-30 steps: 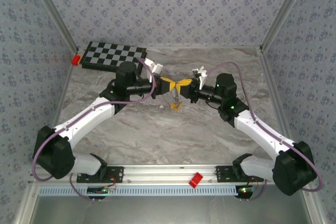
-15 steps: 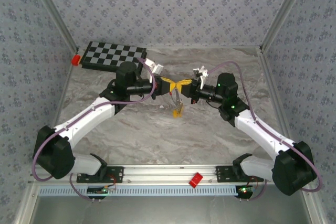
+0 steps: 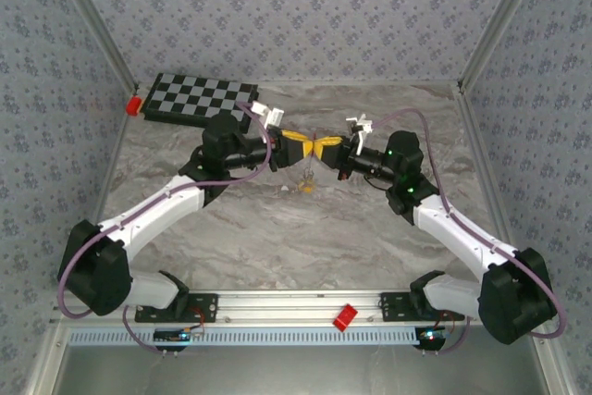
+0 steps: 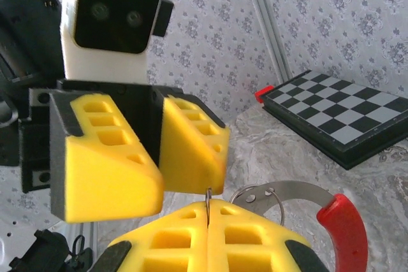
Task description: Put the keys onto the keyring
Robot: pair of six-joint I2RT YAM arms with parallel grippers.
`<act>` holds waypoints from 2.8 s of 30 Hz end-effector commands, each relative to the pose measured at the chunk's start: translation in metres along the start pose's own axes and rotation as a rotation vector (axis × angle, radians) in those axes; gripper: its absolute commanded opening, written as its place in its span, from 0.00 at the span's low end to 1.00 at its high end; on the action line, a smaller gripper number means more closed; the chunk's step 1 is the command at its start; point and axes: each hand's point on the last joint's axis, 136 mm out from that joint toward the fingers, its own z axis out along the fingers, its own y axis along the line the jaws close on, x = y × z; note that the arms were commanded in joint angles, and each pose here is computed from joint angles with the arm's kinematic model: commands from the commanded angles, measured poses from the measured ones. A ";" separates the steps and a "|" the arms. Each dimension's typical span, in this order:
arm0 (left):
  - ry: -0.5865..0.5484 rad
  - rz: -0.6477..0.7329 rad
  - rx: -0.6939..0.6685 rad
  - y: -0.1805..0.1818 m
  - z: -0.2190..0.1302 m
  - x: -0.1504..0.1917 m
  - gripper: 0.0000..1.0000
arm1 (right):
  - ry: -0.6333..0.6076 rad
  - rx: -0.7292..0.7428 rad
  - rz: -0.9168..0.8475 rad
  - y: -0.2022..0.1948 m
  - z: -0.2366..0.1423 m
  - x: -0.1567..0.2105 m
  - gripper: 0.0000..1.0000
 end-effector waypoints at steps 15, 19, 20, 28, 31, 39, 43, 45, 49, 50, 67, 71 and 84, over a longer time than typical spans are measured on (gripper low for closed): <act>-0.162 -0.101 0.135 -0.019 -0.001 -0.026 0.38 | -0.092 -0.028 0.002 0.006 -0.005 -0.016 0.00; -0.133 -0.125 0.138 -0.015 0.004 -0.020 0.38 | -0.097 -0.031 0.004 0.006 -0.005 -0.018 0.00; -0.130 -0.129 0.145 -0.016 0.005 -0.020 0.38 | -0.097 -0.032 0.003 0.007 -0.005 -0.018 0.00; -0.101 -0.108 0.227 -0.036 0.007 -0.017 0.29 | -0.101 -0.025 0.009 0.004 -0.006 -0.019 0.00; -0.092 -0.097 0.249 -0.043 0.007 -0.017 0.25 | -0.100 -0.017 0.014 0.001 -0.007 -0.017 0.00; -0.104 -0.081 0.261 -0.049 0.004 -0.019 0.20 | -0.096 -0.013 0.022 -0.001 -0.006 -0.015 0.00; -0.112 -0.076 0.269 -0.051 0.002 -0.021 0.19 | -0.091 -0.014 0.025 -0.002 -0.006 -0.013 0.00; -0.119 -0.070 0.276 -0.054 0.001 -0.022 0.18 | -0.089 -0.004 0.030 -0.005 -0.006 -0.011 0.00; -0.122 -0.068 0.278 -0.055 -0.001 -0.023 0.17 | -0.087 0.003 0.035 -0.008 -0.006 -0.009 0.00; -0.122 -0.068 0.279 -0.055 -0.001 -0.023 0.17 | -0.086 0.004 0.039 -0.009 -0.006 -0.008 0.00; -0.104 -0.055 0.184 -0.039 0.002 -0.016 0.00 | -0.072 0.075 0.021 -0.014 -0.015 -0.009 0.34; -0.094 -0.040 0.148 -0.034 0.001 -0.013 0.00 | -0.075 0.150 -0.026 -0.014 -0.029 -0.013 0.37; -0.063 -0.013 0.080 -0.027 0.004 -0.009 0.00 | 0.000 0.293 -0.175 -0.011 -0.028 -0.010 0.37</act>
